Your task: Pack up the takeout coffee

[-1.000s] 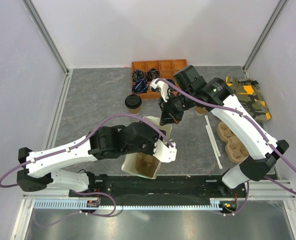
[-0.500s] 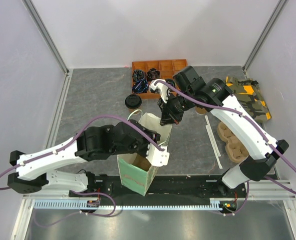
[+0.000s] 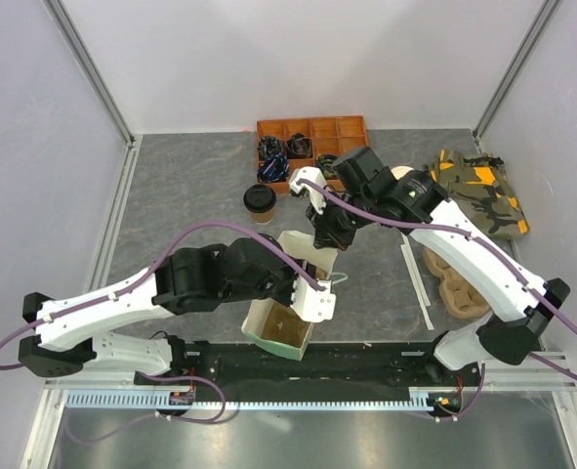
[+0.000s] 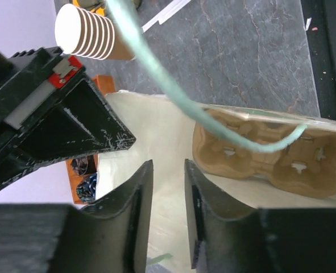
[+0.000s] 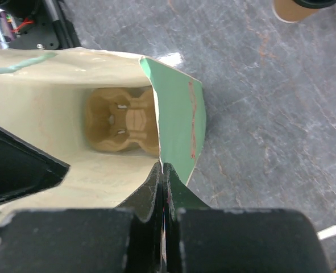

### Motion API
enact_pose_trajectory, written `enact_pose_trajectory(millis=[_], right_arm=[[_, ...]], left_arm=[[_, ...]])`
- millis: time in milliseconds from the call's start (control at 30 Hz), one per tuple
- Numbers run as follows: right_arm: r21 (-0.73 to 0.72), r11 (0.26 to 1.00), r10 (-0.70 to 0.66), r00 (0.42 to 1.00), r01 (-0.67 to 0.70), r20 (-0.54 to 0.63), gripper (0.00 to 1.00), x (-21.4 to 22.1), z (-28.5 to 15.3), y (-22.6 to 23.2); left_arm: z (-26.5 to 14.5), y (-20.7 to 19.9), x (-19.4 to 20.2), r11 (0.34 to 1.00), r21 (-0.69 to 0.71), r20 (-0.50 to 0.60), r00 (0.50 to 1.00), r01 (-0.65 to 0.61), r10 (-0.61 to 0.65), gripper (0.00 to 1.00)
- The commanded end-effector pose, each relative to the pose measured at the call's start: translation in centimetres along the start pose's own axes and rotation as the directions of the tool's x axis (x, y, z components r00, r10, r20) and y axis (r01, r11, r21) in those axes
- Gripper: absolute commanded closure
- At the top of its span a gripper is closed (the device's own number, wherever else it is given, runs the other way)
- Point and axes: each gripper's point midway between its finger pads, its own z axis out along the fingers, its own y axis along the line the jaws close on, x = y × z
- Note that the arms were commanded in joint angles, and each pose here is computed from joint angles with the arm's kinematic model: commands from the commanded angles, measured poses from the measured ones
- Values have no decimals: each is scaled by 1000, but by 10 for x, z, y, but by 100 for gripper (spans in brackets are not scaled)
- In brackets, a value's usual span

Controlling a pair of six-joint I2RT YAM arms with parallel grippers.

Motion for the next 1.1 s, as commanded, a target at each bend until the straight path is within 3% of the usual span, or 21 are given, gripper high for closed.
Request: enact_pose_trajectory(millis=[0, 167, 300, 333, 433, 600, 767, 967, 1067], right_arm=[[85, 995, -57, 995, 51, 79, 100, -13, -12, -10], [141, 988, -76, 992, 61, 103, 100, -17, -18, -17], [171, 982, -107, 984, 83, 140, 100, -23, -27, -18], [173, 981, -116, 982, 91, 146, 100, -23, -29, -17], [182, 976, -147, 976, 117, 159, 100, -19, -35, -15], [204, 968, -179, 969, 143, 173, 100, -15, -45, -11], [244, 955, -207, 967, 167, 149, 100, -9, -47, -16], [307, 942, -169, 982, 136, 84, 100, 4, -40, -32], [357, 927, -138, 990, 117, 33, 100, 15, -37, -43]], left_arm=[[-22, 32, -27, 992, -118, 104, 994, 49, -37, 69], [-61, 57, -56, 979, -184, 246, 968, 86, -39, 71], [-105, 77, -89, 964, -236, 420, 908, 122, -12, 61], [-124, 77, -100, 963, -241, 487, 873, 120, 13, 58], [-148, 84, -107, 949, -278, 554, 832, 151, 30, 48], [-161, 107, -88, 899, -359, 532, 846, 250, -23, 39], [-165, 137, -50, 784, -403, 522, 822, 473, -227, 39], [-136, 116, 18, 625, -361, 447, 716, 692, -536, 45], [-112, 102, 51, 557, -327, 363, 646, 763, -672, 41]])
